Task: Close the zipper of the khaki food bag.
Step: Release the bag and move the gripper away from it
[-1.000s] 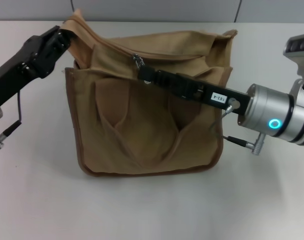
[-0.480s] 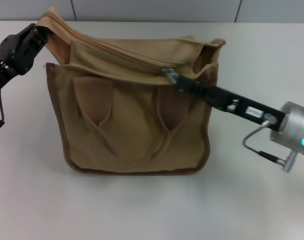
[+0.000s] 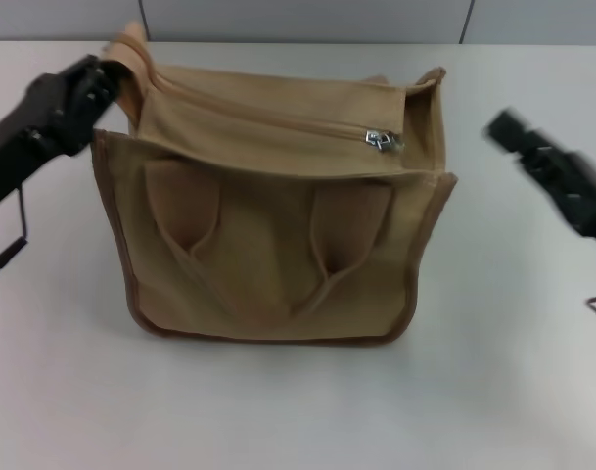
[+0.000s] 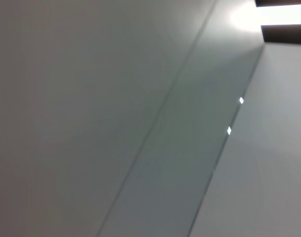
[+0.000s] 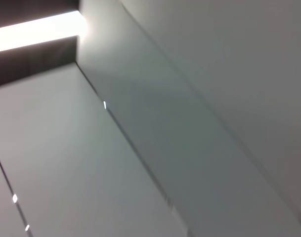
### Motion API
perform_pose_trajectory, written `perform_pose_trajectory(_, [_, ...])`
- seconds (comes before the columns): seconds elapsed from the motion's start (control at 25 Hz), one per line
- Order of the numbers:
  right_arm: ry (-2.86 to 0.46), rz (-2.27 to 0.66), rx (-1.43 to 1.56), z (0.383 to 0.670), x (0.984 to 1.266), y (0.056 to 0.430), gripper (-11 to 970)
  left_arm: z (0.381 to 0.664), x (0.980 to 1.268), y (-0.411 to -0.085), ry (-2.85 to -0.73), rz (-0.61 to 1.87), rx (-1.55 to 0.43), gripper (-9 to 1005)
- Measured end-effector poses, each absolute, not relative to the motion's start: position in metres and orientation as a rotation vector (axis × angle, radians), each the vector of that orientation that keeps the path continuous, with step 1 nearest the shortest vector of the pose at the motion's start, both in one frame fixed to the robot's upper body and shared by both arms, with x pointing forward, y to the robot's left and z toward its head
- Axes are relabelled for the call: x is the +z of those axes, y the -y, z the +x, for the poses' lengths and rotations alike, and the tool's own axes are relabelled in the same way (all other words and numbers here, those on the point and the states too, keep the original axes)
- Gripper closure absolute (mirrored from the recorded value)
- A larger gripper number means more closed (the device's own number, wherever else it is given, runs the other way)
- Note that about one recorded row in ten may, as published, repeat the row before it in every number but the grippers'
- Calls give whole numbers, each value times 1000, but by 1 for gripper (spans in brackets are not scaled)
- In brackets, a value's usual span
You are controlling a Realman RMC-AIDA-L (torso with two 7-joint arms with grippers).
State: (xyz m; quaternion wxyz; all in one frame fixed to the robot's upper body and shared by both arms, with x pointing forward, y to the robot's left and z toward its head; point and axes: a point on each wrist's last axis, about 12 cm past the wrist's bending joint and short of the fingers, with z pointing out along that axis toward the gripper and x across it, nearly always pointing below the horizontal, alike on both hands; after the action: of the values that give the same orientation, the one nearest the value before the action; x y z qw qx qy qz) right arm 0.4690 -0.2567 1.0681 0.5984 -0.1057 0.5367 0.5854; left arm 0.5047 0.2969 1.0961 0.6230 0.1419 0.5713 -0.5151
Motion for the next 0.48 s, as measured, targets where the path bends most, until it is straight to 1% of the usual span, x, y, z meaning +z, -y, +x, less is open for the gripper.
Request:
perform_pose_trajectory(0.12, [-1184, -239, 1301, 461, 1068, 259, 896, 507, 1094, -290, -1334, 382, -1173, 969])
perform_pose_trajectory(0.32, [-1163, -261, 1296, 460, 1069, 254, 689, 503, 1092, -293, -1351, 441, -1118, 969])
perform_pose_trajectory(0.48, [-1165, -282, 1308, 464, 1070, 250, 603, 497, 1101, -303, -1277, 447, -1107, 842])
